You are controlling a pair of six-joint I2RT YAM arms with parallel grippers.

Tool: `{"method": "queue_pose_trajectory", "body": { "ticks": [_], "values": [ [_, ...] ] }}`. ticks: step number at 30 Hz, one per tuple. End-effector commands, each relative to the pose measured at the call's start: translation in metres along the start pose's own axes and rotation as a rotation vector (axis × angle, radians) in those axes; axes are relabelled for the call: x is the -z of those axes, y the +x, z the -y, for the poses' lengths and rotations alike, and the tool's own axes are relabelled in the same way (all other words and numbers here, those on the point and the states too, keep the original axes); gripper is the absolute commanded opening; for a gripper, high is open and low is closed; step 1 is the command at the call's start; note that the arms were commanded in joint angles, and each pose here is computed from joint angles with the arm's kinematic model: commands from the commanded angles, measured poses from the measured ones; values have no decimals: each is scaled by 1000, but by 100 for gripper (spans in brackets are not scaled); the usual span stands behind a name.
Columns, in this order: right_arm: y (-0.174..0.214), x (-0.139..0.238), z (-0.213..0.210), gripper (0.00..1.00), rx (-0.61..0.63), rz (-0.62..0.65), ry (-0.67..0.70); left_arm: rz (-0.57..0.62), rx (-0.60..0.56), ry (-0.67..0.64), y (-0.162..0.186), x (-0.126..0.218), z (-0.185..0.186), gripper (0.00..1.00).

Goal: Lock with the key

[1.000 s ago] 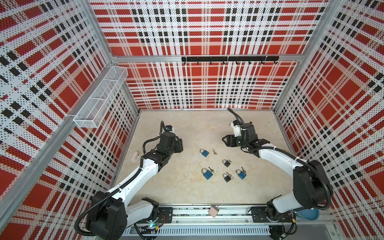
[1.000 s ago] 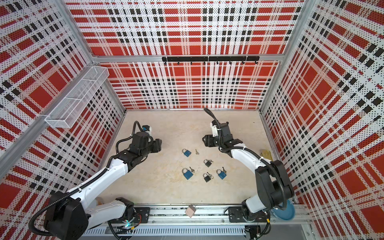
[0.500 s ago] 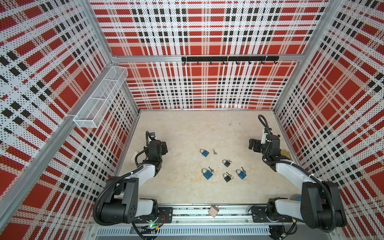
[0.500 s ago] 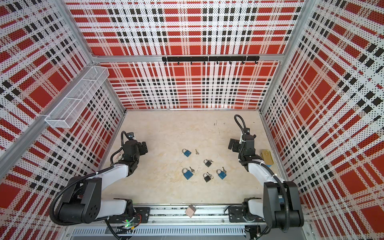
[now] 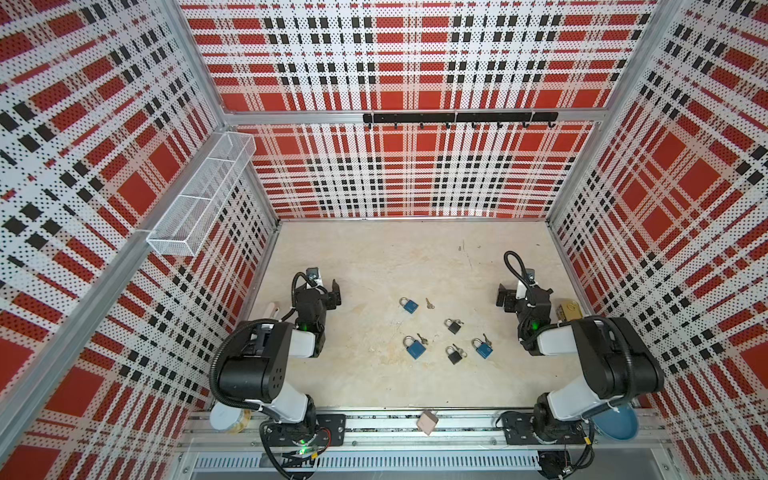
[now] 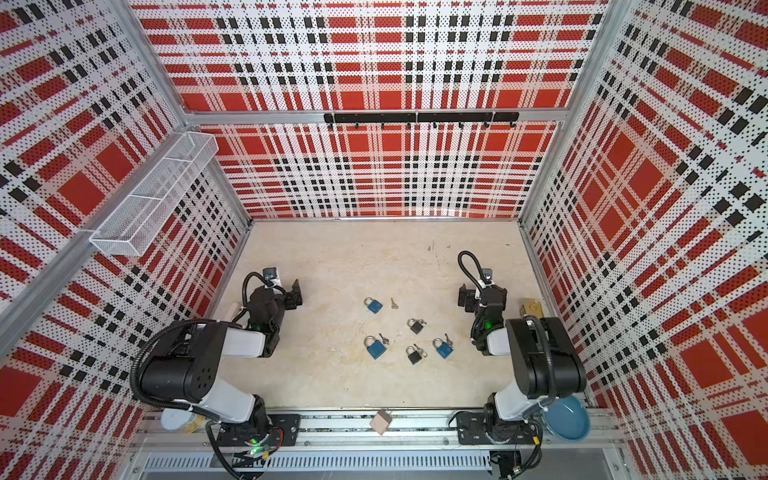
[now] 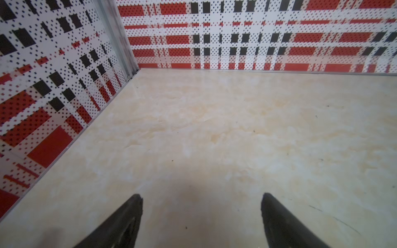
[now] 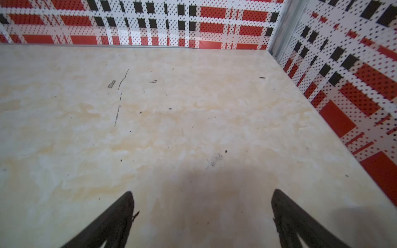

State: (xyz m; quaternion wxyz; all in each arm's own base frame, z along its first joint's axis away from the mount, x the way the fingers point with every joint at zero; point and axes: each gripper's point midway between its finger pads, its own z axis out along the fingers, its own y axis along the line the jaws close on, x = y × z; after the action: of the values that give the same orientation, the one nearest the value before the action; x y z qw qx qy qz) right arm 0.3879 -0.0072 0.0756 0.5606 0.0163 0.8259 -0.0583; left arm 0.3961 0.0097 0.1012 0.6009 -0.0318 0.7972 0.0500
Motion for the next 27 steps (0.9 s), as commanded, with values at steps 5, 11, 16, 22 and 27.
{"method": "queue_pose_trajectory", "body": {
  "ticks": [5,11,16,22,27],
  "values": [
    [-40,-5,-8,100,26,134,-56,50,-24,104,-20,-6,16,100],
    [-39,-5,-8,100,26,121,-58,50,-25,100,-20,-6,15,99],
    [-39,-5,-8,100,26,122,-58,46,-40,79,-20,-6,16,99],
    [-40,-5,-8,100,26,126,-57,45,-47,79,-19,-6,18,99],
    [-39,-5,-8,100,27,124,-57,38,-53,86,-19,-7,20,99]
  ]
}}
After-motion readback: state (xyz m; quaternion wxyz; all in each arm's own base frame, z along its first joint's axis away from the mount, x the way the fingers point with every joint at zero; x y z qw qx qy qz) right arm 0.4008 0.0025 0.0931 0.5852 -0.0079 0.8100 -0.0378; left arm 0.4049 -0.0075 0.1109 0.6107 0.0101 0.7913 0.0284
